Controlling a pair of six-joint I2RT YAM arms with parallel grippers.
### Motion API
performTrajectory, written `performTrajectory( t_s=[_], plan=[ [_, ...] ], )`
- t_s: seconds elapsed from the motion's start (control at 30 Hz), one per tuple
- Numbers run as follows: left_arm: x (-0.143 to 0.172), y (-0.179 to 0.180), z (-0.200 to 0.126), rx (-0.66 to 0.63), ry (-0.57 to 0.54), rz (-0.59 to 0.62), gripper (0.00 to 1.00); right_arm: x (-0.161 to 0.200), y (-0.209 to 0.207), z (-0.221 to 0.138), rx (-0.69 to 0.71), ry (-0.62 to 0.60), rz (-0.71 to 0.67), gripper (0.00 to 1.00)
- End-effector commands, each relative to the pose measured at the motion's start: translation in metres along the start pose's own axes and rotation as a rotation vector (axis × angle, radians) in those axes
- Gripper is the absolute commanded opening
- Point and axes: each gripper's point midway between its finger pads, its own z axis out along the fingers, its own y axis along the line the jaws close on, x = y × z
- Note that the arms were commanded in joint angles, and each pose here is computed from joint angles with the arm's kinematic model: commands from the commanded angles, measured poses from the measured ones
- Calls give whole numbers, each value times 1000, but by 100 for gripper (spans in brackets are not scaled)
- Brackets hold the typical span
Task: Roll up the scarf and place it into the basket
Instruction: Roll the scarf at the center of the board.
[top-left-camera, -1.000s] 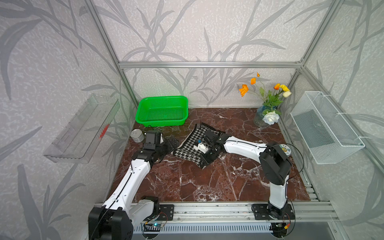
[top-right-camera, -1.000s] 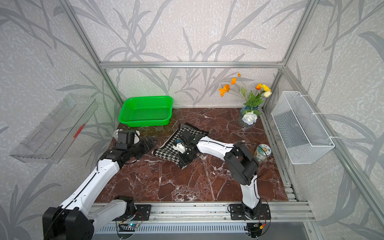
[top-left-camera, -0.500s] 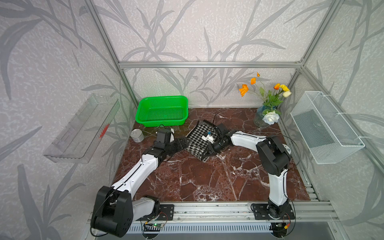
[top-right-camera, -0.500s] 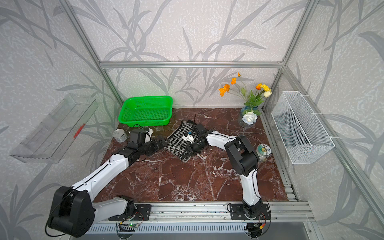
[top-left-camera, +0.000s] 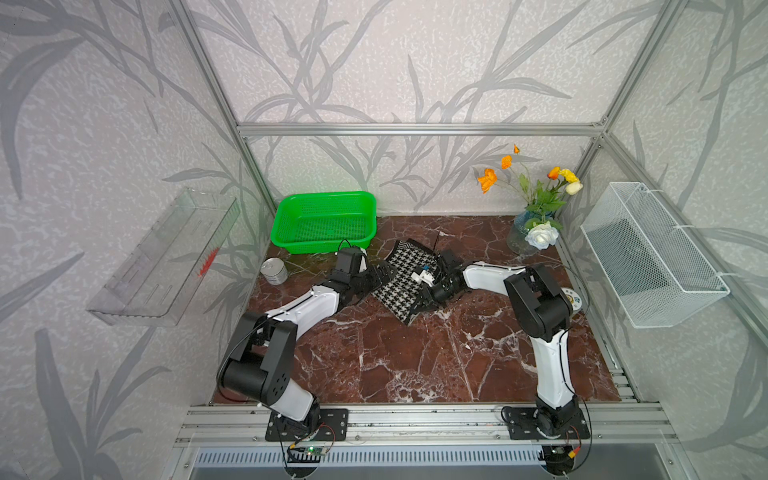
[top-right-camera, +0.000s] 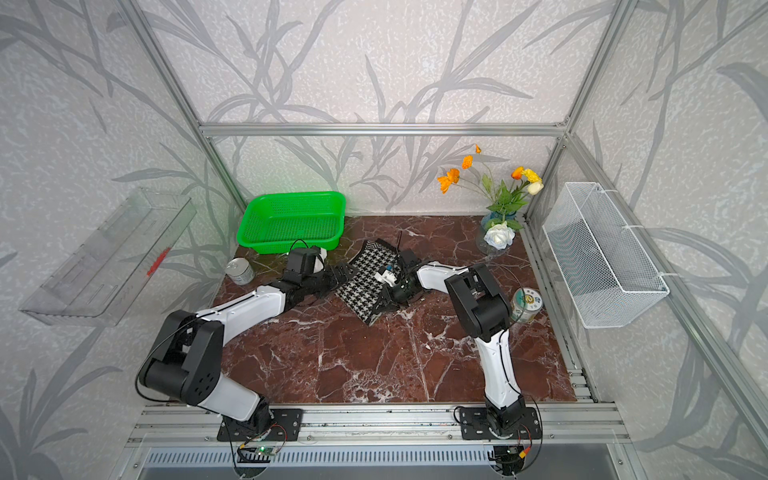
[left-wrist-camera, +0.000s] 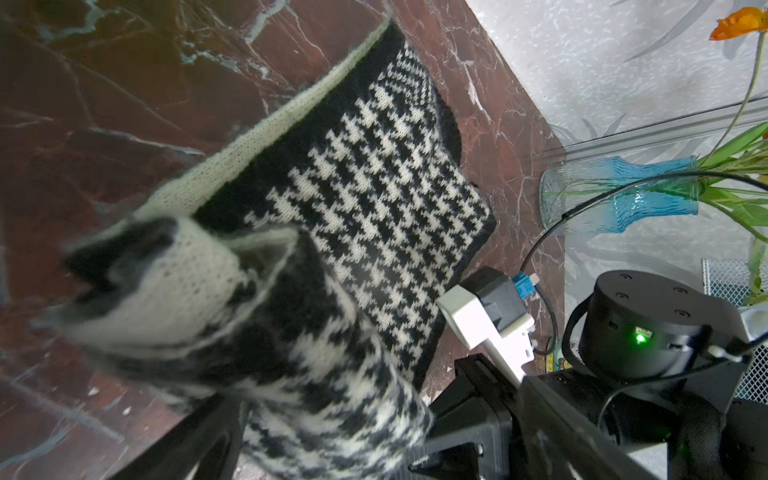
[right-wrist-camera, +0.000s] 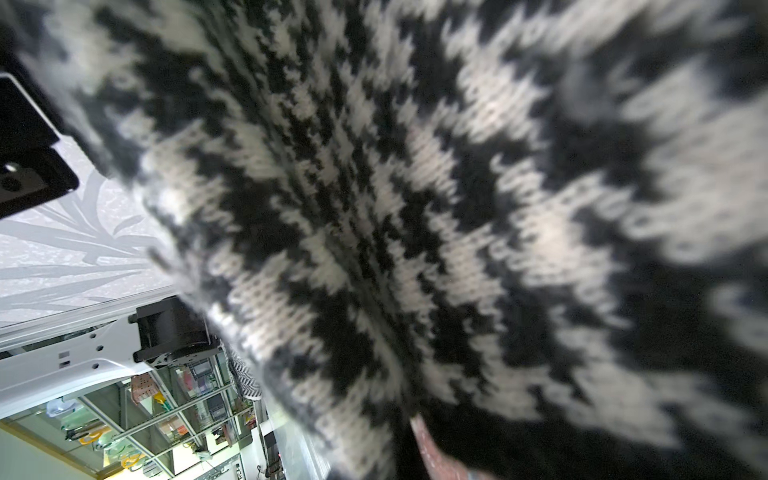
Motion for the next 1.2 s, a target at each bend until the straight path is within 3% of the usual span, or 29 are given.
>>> performTrajectory(
  t_s=[0.0,0.2,0.37,0.47,0.73,0.9,1.17],
  plan=[
    [-20,-29,3,89,-57,22,100,-4,-12,-1,66,-4,-2,2],
    [-22,-5,22,-7,-54,-24,99,-13,-12,-16,195,-49,-53,6],
    [-11,31,37,-108,-50,-86,99,-25,4,-40,353,-130,-147,24],
    [-3,47,48,-148,-23,-113,100,-27,13,-54,498,-171,-227,39],
    [7,55,60,-144,19,-166,99,-16,71,-62,875,-279,-607,67],
    [7,49,58,-134,32,-167,99,-12,83,-40,975,-285,-749,75],
    [10,41,50,-128,46,-186,99,-14,39,-9,1103,-156,-740,78]
  ],
)
